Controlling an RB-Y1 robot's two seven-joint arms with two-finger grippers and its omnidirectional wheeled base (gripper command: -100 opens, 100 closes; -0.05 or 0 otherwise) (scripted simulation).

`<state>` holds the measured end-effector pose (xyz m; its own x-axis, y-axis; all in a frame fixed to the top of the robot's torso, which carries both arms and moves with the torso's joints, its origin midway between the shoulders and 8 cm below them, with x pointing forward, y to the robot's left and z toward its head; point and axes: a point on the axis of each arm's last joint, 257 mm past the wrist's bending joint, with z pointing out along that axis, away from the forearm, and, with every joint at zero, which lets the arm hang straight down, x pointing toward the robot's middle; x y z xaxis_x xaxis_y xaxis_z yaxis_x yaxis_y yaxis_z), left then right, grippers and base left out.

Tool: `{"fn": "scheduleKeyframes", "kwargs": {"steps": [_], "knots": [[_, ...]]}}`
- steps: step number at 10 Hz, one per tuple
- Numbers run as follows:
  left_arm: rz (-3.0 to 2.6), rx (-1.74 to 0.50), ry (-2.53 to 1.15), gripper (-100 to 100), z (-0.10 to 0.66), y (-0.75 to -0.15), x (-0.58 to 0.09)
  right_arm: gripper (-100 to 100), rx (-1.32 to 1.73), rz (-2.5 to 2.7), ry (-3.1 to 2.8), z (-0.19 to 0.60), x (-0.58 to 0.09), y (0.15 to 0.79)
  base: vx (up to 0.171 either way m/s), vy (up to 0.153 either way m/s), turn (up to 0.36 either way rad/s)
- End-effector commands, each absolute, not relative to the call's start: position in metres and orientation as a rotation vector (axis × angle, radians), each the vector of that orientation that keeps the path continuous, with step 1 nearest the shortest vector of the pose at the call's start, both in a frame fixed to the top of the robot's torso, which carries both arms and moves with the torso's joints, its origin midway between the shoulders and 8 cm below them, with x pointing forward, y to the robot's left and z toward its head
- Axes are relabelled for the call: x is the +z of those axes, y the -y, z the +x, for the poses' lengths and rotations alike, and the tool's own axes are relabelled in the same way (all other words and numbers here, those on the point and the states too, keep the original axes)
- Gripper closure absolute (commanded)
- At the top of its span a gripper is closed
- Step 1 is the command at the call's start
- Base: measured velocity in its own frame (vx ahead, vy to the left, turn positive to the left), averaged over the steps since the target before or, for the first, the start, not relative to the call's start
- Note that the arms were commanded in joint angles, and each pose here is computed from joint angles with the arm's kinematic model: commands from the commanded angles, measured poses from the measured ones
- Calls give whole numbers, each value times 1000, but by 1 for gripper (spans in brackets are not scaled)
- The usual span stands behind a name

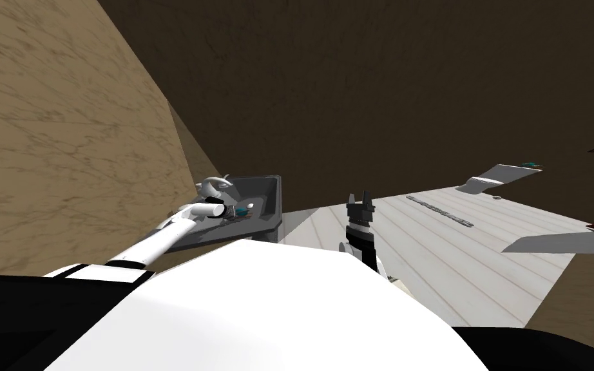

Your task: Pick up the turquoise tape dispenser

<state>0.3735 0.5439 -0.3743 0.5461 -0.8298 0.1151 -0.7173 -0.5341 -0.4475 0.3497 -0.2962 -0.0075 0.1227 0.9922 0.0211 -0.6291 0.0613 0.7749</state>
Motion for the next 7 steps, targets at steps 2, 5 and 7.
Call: {"fn": "scheduleKeyframes", "kwargs": {"steps": [2, 5, 7], "knots": [[-2433, -453, -1270, 100, 375, -545, -372, 0, 1354, 738, -623, 350, -8, 296, 1, 3, -2], [-2434, -453, -1270, 0, 375, -545, -373, 0, 1354, 738, -623, 350, -8, 296, 0, 0, 0], [-2416, -464, -1318, 100, 373, -533, -368, 0, 1354, 738, -623, 350, -8, 296, 67, -9, 233]]}}
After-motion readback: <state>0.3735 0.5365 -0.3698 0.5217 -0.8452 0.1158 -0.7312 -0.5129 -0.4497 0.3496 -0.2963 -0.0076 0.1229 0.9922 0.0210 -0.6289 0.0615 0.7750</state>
